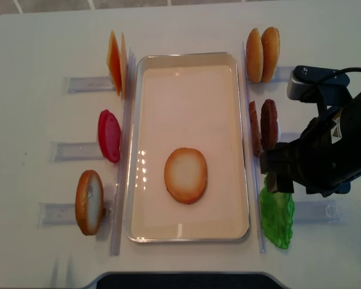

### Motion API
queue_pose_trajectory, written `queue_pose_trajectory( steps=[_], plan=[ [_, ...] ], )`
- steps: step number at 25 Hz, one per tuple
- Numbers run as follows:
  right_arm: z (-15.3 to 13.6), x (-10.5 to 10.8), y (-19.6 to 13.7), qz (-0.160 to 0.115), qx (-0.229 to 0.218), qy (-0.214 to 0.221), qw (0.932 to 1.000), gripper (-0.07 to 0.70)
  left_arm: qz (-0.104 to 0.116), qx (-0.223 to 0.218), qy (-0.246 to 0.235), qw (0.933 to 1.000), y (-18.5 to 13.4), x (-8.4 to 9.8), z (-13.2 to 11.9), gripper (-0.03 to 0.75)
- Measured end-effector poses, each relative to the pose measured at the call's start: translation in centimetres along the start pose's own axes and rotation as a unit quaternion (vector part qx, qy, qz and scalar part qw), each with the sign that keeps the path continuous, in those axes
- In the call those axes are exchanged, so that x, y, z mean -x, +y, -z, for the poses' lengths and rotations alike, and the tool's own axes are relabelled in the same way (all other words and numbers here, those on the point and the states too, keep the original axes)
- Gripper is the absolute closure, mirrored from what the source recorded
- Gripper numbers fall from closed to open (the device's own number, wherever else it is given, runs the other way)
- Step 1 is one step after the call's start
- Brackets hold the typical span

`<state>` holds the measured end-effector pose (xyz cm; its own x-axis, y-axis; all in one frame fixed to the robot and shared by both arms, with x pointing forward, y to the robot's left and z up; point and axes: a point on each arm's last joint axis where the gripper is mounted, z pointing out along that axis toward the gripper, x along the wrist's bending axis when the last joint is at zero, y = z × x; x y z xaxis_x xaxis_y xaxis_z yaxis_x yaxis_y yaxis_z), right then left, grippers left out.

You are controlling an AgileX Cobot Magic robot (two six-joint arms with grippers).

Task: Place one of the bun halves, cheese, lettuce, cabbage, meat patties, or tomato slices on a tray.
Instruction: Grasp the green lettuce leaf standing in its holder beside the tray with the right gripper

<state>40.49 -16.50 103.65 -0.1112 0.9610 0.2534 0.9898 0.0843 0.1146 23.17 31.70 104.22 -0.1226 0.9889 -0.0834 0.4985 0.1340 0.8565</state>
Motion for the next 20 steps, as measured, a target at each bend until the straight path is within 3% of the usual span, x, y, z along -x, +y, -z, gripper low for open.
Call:
queue_pose_trajectory(
  steps=[7, 11, 15, 20],
  plan=[
    [-1.1, 0.0, 0.0, 0.007, -0.003, -0.007, 0.9999, 0.113, 0.000, 0.000, 0.000, 1.0000, 0.0, 0.0, 0.0, 0.496],
    [-1.5, 0.2, -0.1, 0.009, -0.005, -0.012, 0.9999, 0.153, 0.000, 0.000, 0.000, 1.0000, 0.0, 0.0, 0.0, 0.496],
    [-1.5, 0.3, 0.0, 0.011, -0.001, -0.013, 0.9999, 0.250, 0.000, 0.000, 0.000, 1.0000, 0.0, 0.0, 0.0, 0.496],
    [-1.6, 0.3, 0.0, 0.015, 0.001, -0.013, 0.9998, 0.448, 0.000, 0.000, 0.000, 1.0000, 0.0, 0.0, 0.0, 0.496]
  ],
)
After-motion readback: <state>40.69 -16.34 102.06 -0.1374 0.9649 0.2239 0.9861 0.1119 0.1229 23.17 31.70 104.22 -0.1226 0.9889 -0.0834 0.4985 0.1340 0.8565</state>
